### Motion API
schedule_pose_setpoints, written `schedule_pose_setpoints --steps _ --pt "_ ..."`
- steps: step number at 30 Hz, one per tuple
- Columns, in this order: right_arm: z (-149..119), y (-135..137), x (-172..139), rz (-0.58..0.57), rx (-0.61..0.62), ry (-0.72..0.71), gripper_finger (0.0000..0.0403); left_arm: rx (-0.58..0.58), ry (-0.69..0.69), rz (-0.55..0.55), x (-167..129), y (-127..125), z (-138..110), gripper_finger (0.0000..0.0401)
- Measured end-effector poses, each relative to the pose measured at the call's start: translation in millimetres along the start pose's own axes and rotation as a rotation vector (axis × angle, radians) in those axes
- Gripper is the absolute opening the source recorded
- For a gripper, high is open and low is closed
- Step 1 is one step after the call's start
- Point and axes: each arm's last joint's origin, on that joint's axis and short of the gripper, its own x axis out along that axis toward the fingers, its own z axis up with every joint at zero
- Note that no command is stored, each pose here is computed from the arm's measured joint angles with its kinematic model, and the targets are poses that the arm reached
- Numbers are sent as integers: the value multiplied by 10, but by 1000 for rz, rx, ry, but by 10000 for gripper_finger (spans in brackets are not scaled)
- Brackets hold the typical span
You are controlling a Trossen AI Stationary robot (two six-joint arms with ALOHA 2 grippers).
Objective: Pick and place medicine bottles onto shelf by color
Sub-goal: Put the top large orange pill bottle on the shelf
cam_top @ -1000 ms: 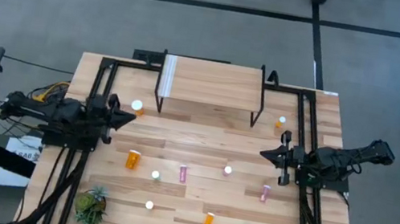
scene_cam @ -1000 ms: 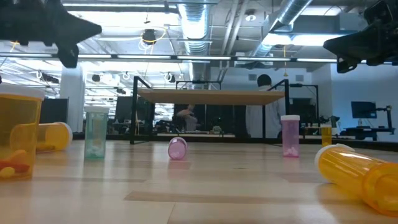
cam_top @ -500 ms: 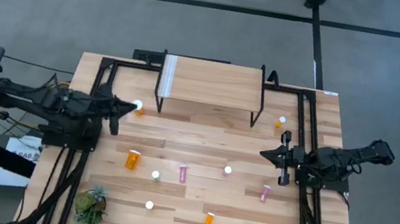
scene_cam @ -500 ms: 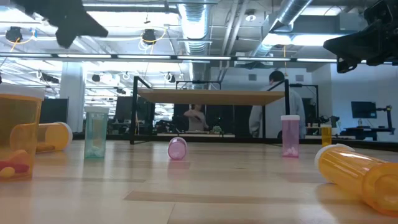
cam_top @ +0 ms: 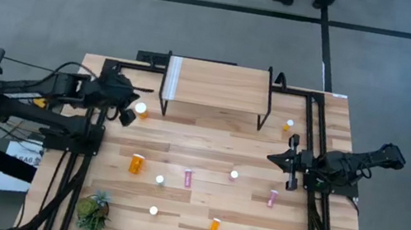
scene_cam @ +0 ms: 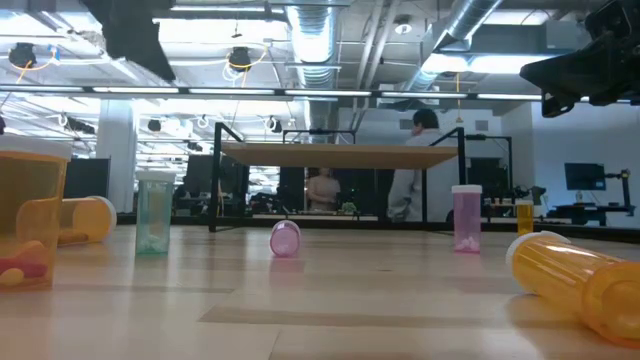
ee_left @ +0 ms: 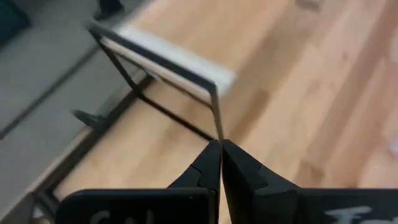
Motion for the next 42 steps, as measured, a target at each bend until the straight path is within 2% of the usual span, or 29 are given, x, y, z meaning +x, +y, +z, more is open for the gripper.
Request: schedule_pose_setpoints --steps 3,9,19,23,28,32,34,37,42 --pt "1 0 0 0 0 -1 33 -20 96 -49 115 23 4 0" --pt "0 0 0 0 0 0 33 -30 208 -79 299 145 26 0" --pt "1 0 0 0 0 0 33 -12 391 -61 682 321 42 0" --pt "0 0 0 0 0 0 33 14 446 -84 822 299 44 22" --pt "0 0 0 0 0 0 33 99 446 -109 922 291 68 91" --pt "0 0 0 0 0 0 33 106 410 -205 929 275 93 132" --pt "0 0 0 0 0 0 33 100 396 -235 908 268 98 139" --pt "0 0 0 0 0 0 33 102 370 -218 865 278 85 140" --pt "0 0 0 -1 0 0 33 63 302 -188 821 321 -96 129"
